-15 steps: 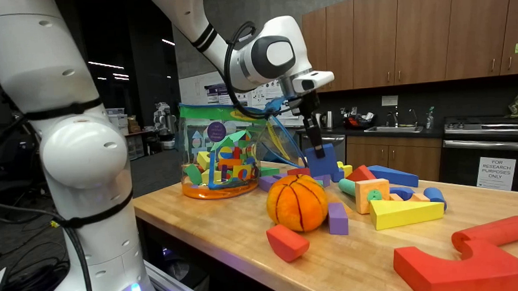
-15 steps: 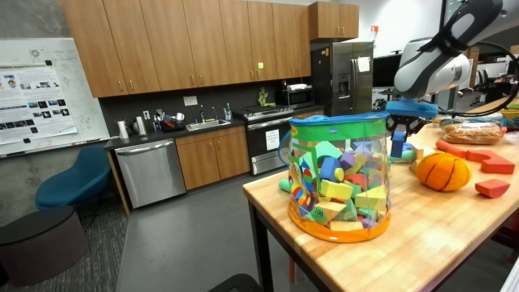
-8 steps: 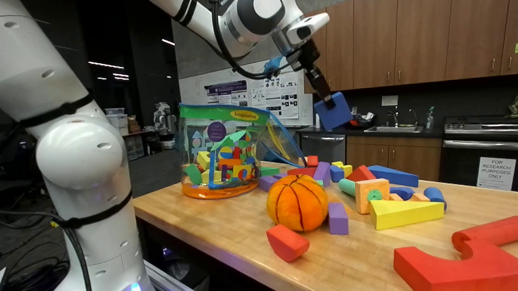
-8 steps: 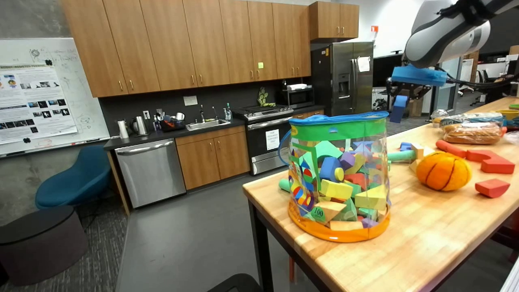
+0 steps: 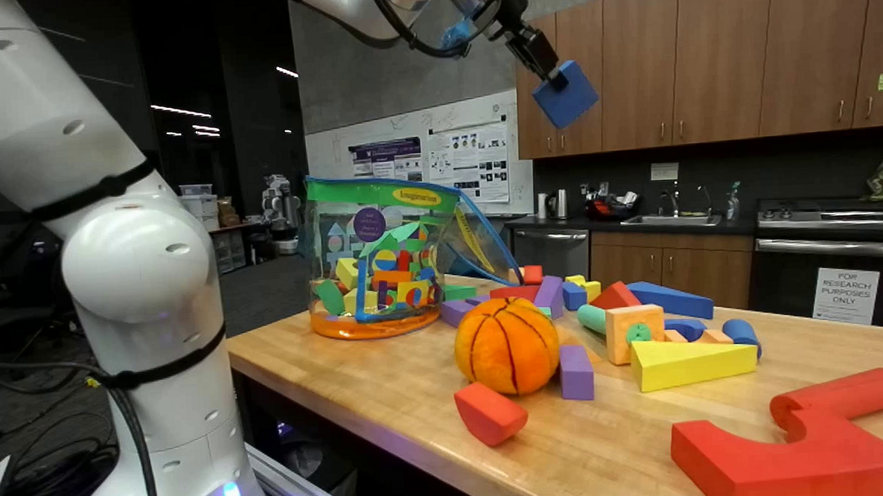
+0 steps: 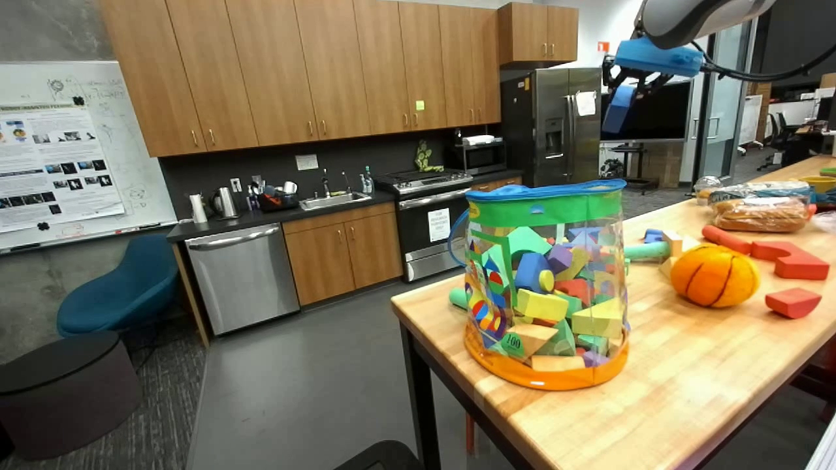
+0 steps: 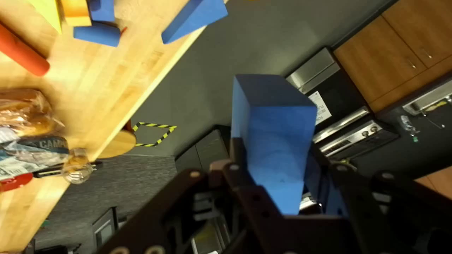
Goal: Take the green cylinder out of the bag and put the blue block in the bag.
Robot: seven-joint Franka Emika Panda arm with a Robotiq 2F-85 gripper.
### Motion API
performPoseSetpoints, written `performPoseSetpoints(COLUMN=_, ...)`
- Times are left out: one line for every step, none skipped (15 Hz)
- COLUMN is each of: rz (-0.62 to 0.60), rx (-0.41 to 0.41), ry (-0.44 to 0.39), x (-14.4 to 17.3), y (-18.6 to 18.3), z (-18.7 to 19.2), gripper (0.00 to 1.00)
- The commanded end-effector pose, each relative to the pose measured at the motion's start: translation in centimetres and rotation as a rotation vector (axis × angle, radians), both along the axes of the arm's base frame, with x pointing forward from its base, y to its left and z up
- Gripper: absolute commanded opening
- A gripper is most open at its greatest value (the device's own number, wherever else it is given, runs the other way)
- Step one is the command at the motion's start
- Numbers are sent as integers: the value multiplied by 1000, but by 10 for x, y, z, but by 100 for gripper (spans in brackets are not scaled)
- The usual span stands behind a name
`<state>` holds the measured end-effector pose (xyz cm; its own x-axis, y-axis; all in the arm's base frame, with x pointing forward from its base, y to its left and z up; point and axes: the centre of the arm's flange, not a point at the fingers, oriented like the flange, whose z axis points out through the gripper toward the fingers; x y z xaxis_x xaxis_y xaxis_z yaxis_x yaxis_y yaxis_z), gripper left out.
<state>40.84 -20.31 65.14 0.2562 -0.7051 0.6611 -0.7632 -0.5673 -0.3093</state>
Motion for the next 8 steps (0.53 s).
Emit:
performPoseSetpoints(rz=74, rx=-81, ry=-48, x=11, y=22, z=39, gripper=16)
performPoseSetpoints(rz=108, rx=-107, ry=-63, x=13, y=33, z=46, gripper=16)
performPoseSetpoints(rz=139, rx=-133, ry=-73, x=14, y=43, z=52, gripper=16)
performPoseSetpoints(rz=181, rx=-163, ry=-83, x=15, y=58, z=55, gripper=16)
performPoseSetpoints(rz=223, rx=-191, ry=-88, x=15, y=71, z=58, gripper=16)
performPoseSetpoints(rz=276, rx=-223, ry=-90, x=16, y=88, z=58, gripper=16)
performPoseSetpoints(rz=329, rx=-254, ry=-89, x=17, y=106, z=59, gripper=16)
performPoseSetpoints(rz=378, rx=-280, ry=-87, x=17, y=124, z=60, gripper=16)
